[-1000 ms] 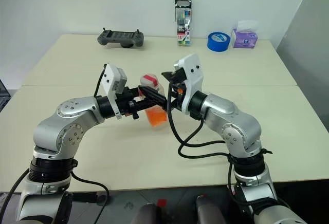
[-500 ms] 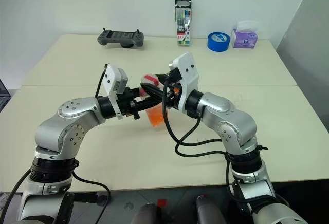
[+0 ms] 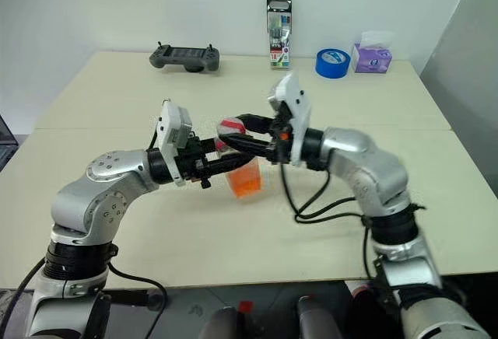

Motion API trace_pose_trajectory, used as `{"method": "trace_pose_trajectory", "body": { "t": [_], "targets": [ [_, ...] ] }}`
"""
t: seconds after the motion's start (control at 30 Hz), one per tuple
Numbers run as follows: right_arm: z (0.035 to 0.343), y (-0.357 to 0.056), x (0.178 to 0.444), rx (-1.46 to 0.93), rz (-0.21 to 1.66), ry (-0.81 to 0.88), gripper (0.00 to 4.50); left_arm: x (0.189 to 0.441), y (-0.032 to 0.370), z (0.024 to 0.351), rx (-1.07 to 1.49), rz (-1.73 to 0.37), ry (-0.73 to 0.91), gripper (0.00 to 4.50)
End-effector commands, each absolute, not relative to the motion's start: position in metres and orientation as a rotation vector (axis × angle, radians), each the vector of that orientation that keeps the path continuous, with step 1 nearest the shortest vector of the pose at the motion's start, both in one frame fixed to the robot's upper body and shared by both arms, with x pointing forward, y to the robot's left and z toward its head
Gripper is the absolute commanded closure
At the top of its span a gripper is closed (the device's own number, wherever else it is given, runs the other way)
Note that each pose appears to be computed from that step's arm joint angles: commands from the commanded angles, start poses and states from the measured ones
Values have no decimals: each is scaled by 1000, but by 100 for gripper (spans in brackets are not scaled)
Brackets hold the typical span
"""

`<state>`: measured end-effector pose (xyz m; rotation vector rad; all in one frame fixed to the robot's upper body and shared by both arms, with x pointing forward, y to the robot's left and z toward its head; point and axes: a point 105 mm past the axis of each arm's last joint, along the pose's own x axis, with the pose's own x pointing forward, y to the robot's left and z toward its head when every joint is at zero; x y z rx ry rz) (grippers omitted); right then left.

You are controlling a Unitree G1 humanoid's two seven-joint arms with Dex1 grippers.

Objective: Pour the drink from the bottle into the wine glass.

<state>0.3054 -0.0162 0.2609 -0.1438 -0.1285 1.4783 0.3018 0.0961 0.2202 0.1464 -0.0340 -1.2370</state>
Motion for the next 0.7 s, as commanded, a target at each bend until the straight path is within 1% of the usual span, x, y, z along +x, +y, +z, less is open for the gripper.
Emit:
{"method": "trace_pose_trajectory", "body": {
  "t": [0.03, 0.07, 0.13, 0.17, 0.27, 0.3, 0.37, 0.47, 0.53, 0.6, 0.7],
  "targets": [
    [262, -26, 305, -208, 1603, -86, 264, 284, 82, 239, 154, -1393, -81, 269],
    [265, -33, 309, -189, 1592, -63, 264, 285, 84, 240, 155, -1390, -80, 269],
    [272, -49, 311, -145, 1561, -33, 192, 288, 87, 240, 168, -1363, -78, 269],
    [274, -59, 310, -150, 1526, -24, 165, 291, 90, 238, 171, -1340, -77, 269],
    [274, -77, 304, -171, 1449, -6, 59, 295, 94, 236, 167, -1299, -78, 269],
    [273, -82, 300, -173, 1413, -3, 30, 297, 94, 235, 166, -1283, -81, 269],
    [271, -85, 290, -165, 1338, -19, 30, 301, 93, 233, 167, -1258, -89, 269],
    [269, -76, 281, -143, 1258, -70, 30, 306, 91, 234, 159, -1238, -101, 269],
    [272, -64, 280, -109, 1204, -114, 30, 308, 90, 234, 161, -1234, -104, 269],
    [274, -45, 282, -81, 1125, -171, 30, 310, 88, 234, 163, -1234, -105, 269],
    [276, -26, 287, -53, 1056, -205, 30, 311, 85, 233, 164, -1236, -105, 269]
  ]
}}
